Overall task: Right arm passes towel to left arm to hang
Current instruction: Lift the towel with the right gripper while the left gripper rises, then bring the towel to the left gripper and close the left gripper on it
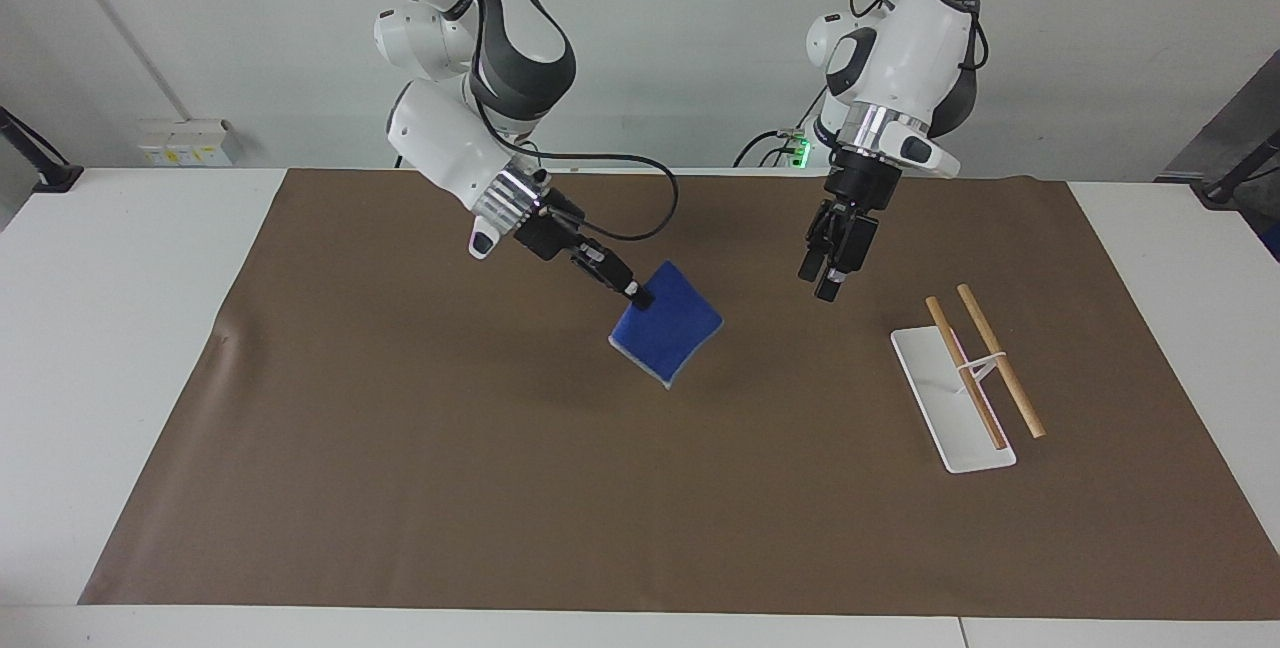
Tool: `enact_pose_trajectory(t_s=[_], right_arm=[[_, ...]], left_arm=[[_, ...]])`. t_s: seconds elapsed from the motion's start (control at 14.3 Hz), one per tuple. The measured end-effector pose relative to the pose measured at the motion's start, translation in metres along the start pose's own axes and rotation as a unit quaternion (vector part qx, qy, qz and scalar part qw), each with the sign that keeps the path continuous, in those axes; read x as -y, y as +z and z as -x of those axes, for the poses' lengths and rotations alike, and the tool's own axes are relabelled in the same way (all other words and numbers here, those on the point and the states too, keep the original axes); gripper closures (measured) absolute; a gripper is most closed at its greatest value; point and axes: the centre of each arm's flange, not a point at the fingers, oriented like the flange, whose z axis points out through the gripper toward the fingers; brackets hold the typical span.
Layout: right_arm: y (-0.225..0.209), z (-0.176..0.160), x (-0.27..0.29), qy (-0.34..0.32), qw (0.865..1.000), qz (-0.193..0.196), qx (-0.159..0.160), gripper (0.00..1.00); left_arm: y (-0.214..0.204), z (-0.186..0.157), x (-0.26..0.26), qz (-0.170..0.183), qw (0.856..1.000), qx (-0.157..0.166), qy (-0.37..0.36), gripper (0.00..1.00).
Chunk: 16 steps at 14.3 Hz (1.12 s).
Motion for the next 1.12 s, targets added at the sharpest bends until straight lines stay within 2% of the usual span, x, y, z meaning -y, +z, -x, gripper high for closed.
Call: enact_pose_trajectory(t_s=[0.28, 0.63, 0.84, 0.91, 1.05, 1.12], right_arm=[[0.012, 0.011, -0.006, 0.051, 0.998, -0.027, 0.015, 0.97], [0.018, 0.019, -0.007, 0.069, 0.997, -0.04, 0.018, 0.97], [0.02, 0.022, -0.009, 0.102, 0.993, -0.057, 0.029, 0.97], [0.02, 0.023, -0.009, 0.104, 0.992, -0.058, 0.031, 0.97], [0.021, 0.024, -0.01, 0.122, 0.99, -0.068, 0.034, 0.97], [0.021, 0.025, -0.01, 0.135, 0.987, -0.076, 0.033, 0.97]], left_arm=[[0.04, 0.007, 0.017, 0.005, 1.0, 0.012, -0.005, 0.0], [0.045, 0.01, 0.02, 0.007, 1.0, 0.015, -0.005, 0.0], [0.044, 0.011, 0.019, 0.01, 1.0, 0.015, -0.005, 0.0], [0.044, 0.011, 0.019, 0.01, 1.0, 0.015, -0.005, 0.08], [0.045, 0.01, 0.019, 0.009, 1.0, 0.015, -0.009, 0.37], [0.045, 0.011, 0.019, 0.009, 1.0, 0.015, -0.011, 0.47]])
